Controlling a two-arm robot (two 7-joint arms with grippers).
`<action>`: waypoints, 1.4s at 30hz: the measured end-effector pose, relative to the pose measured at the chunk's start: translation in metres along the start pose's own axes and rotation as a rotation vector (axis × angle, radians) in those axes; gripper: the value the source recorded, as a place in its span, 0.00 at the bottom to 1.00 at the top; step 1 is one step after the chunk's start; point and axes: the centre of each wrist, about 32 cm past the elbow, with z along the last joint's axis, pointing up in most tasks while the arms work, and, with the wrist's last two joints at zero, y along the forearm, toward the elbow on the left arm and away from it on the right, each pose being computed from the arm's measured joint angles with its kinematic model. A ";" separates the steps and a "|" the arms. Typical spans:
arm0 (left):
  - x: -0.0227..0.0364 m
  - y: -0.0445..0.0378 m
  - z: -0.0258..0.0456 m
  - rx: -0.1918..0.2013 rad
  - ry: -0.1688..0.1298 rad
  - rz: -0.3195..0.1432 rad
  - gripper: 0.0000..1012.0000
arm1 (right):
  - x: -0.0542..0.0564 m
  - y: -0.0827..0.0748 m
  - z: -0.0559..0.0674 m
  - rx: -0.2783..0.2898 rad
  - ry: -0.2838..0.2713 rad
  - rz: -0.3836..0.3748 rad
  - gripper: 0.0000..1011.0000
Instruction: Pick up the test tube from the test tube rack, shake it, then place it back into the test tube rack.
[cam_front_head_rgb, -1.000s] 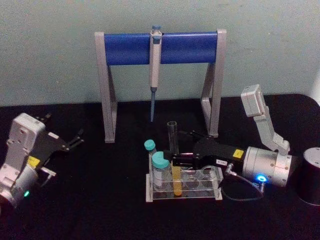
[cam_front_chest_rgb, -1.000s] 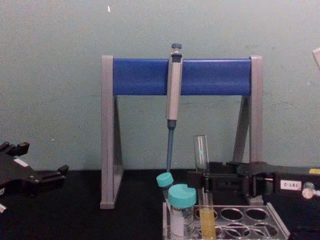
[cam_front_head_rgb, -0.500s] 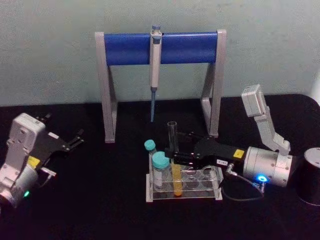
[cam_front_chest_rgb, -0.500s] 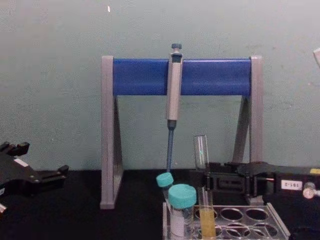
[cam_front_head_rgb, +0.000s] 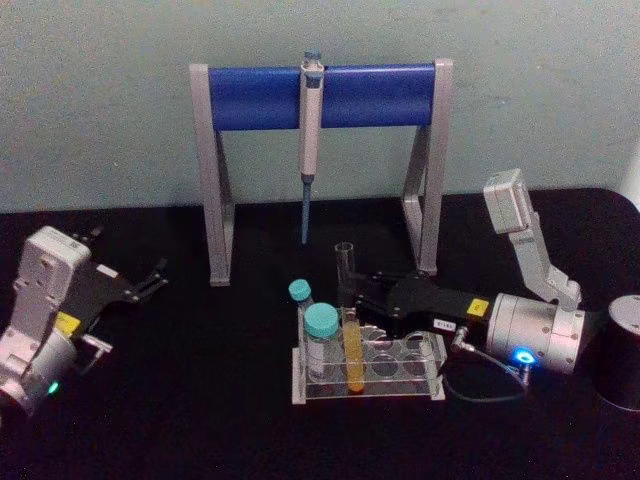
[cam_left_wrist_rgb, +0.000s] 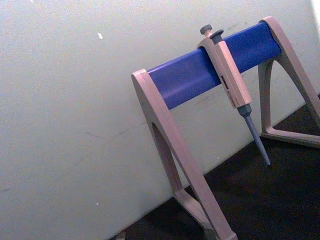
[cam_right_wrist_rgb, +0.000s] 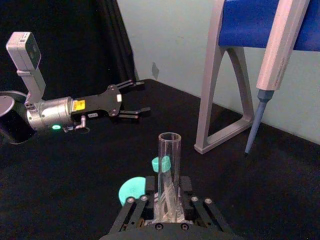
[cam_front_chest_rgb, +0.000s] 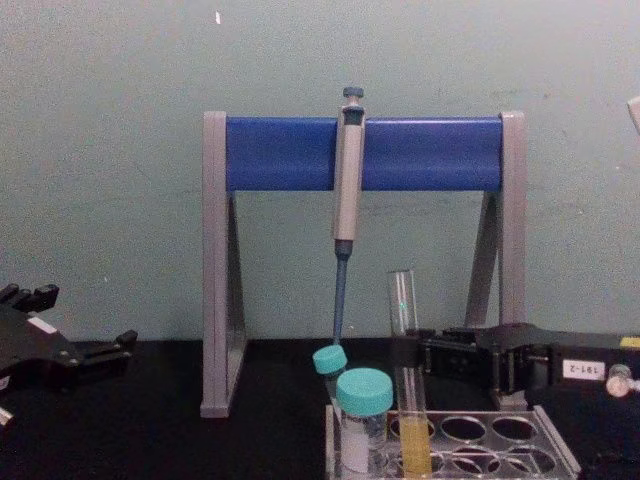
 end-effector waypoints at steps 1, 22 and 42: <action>0.0000 0.0000 0.0000 0.000 0.000 0.000 0.99 | 0.000 0.000 0.000 0.000 0.000 0.000 0.33; 0.0000 0.0000 0.0000 0.000 0.000 0.000 0.99 | -0.004 -0.001 -0.001 0.022 -0.026 0.002 0.22; 0.0000 0.0000 0.0000 0.000 0.000 0.000 0.99 | -0.032 -0.017 0.016 0.192 -0.269 -0.035 0.22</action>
